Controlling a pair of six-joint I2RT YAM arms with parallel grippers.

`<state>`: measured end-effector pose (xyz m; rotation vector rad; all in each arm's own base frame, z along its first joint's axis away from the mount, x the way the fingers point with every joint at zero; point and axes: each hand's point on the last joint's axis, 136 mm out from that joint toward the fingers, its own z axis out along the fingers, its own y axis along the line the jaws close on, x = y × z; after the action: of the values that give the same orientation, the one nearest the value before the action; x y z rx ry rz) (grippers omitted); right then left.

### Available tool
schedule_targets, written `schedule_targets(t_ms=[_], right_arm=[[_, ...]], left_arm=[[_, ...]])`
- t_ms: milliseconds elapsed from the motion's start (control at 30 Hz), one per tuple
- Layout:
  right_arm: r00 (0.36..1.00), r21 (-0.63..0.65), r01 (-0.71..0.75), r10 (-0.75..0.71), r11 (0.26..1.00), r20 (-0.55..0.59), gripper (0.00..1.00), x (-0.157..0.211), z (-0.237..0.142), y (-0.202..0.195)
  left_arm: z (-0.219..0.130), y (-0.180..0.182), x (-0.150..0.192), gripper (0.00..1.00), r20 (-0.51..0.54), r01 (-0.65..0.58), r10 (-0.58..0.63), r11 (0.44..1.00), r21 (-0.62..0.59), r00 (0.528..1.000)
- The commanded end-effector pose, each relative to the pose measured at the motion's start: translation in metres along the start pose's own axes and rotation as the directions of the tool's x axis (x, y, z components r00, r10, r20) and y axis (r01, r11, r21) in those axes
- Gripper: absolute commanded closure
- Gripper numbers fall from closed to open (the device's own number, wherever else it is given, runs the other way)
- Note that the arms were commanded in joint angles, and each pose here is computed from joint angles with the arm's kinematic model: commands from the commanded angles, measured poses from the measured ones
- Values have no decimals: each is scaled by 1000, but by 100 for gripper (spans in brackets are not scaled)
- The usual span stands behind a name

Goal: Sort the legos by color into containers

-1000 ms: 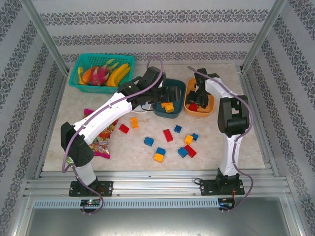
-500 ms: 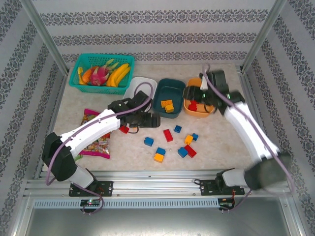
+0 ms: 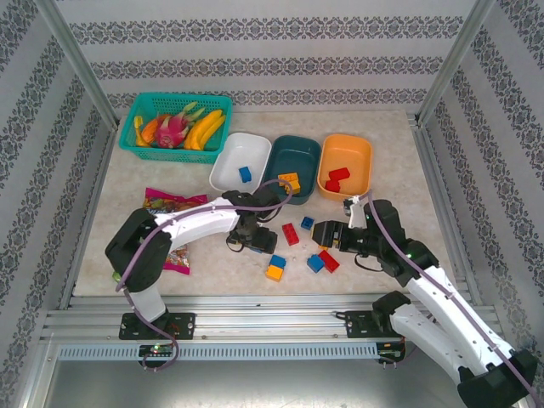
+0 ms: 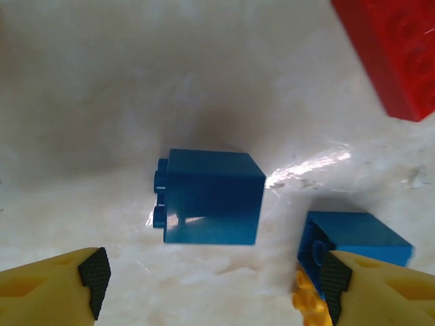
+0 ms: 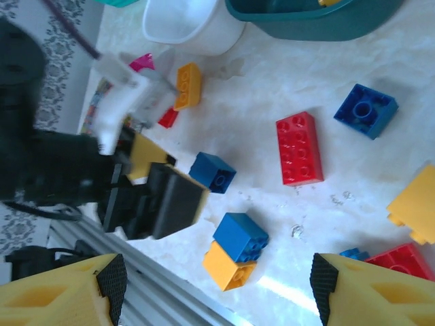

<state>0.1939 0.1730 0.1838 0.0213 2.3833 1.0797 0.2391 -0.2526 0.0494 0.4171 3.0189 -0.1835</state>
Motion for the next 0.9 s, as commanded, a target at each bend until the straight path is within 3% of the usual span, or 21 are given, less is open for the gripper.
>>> schedule_targets(t_ms=[0,133,333,433,633,867], right_arm=[[999,-17,-35,35,999,-32,27,11,-1,2],[999,1,-39,39,999,-33,27,11,-2,-1],[998,11,-47,48,999,-49,27,12,0,-2],[998,11,-41,42,999,-52,28,11,0,-1],[999,-17,6,-7,1000,-47,28,4,-1,13],[995,-110,80,-73,991,61,29,-33,7,61]], left_arm=[[2,-6,-10,20,17,-66,66,998,-6,998],[15,-10,-11,29,-6,-69,69,998,1,998],[24,-3,-12,51,-9,-56,55,998,-35,998],[18,-2,-15,56,4,-52,53,998,-47,999],[-32,6,-39,59,99,-2,10,997,-78,995],[-88,59,-90,60,182,163,-143,982,-100,973]])
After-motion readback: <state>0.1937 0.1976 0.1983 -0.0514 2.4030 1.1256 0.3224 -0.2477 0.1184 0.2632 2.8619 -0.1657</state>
